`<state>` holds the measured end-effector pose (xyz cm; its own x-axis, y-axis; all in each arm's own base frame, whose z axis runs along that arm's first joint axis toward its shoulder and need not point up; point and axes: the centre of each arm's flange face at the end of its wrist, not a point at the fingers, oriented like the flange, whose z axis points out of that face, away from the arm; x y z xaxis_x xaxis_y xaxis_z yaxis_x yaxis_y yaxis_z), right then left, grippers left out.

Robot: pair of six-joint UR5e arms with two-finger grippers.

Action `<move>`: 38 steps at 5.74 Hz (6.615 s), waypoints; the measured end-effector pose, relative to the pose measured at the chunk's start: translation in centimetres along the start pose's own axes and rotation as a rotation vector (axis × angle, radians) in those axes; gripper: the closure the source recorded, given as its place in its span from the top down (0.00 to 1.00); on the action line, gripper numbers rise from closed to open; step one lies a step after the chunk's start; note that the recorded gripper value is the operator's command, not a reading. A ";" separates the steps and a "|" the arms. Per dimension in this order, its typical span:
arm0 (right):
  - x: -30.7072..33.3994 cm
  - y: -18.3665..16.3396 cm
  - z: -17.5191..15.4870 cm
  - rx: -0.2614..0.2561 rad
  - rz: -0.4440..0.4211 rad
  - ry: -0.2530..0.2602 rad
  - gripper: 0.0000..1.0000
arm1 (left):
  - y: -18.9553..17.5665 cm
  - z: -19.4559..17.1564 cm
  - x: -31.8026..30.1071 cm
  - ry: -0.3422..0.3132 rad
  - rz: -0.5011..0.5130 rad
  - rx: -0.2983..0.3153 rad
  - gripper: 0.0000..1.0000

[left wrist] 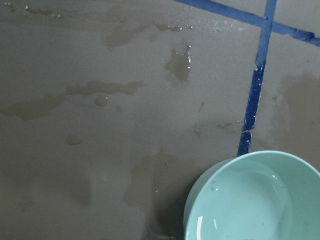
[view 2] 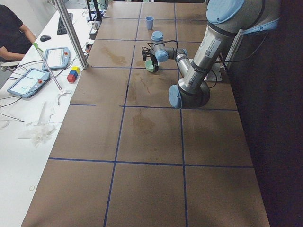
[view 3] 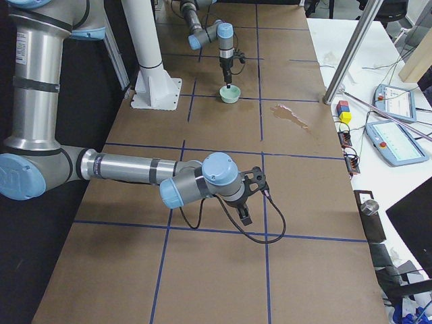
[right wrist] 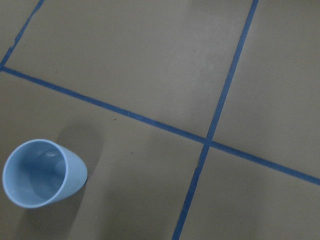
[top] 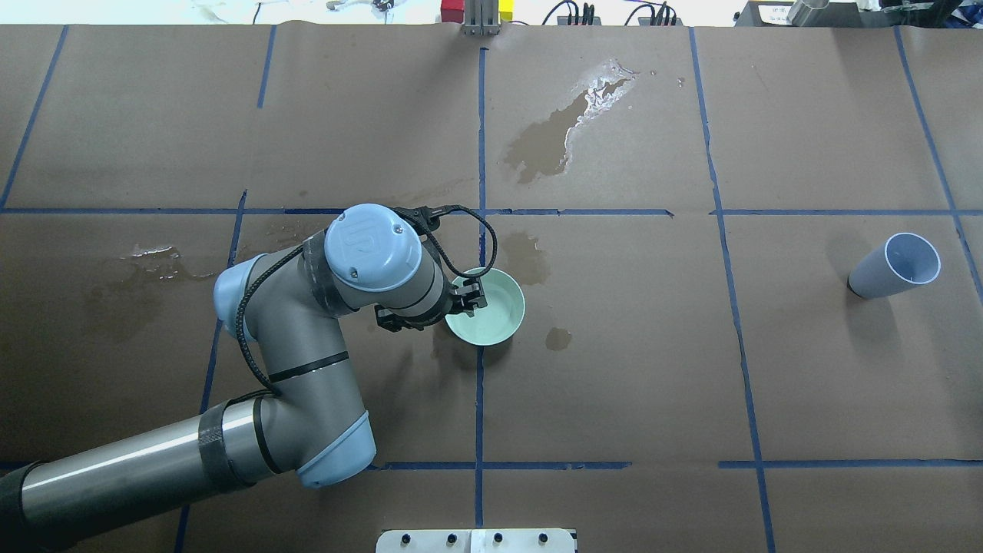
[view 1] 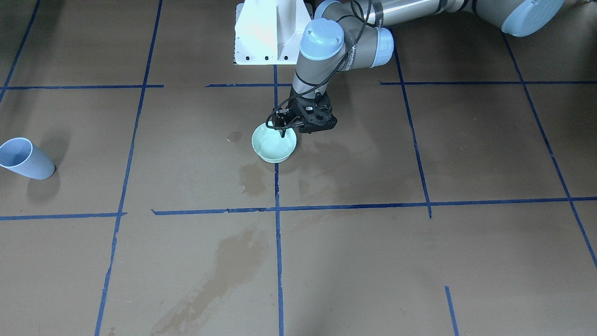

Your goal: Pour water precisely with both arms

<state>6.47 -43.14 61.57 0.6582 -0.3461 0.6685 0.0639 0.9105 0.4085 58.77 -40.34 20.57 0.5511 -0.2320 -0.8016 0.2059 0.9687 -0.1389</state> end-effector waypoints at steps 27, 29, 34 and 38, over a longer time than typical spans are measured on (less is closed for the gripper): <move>-1.8 3.1 -5.3 -0.102 -0.071 0.002 1.00 | -22.9 -8.4 -58.1 0.020 0.439 -0.128 0.35; -1.8 3.0 -5.3 -0.101 -0.072 0.003 1.00 | -23.0 -8.0 -58.3 0.017 0.434 -0.134 0.96; -2.0 5.1 -5.3 -0.098 -0.052 -0.007 1.00 | -24.9 -15.8 -59.8 -0.022 0.399 0.057 1.00; -1.2 7.0 -3.6 -0.166 -0.058 0.072 1.00 | -23.2 -21.7 -70.0 -0.150 0.449 0.109 1.00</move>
<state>8.88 -35.57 61.39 0.7016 -0.3874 0.5980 0.2223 0.9164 0.3329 -2.11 -44.60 67.30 0.7140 0.1888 -0.6742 0.0002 0.9629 0.2699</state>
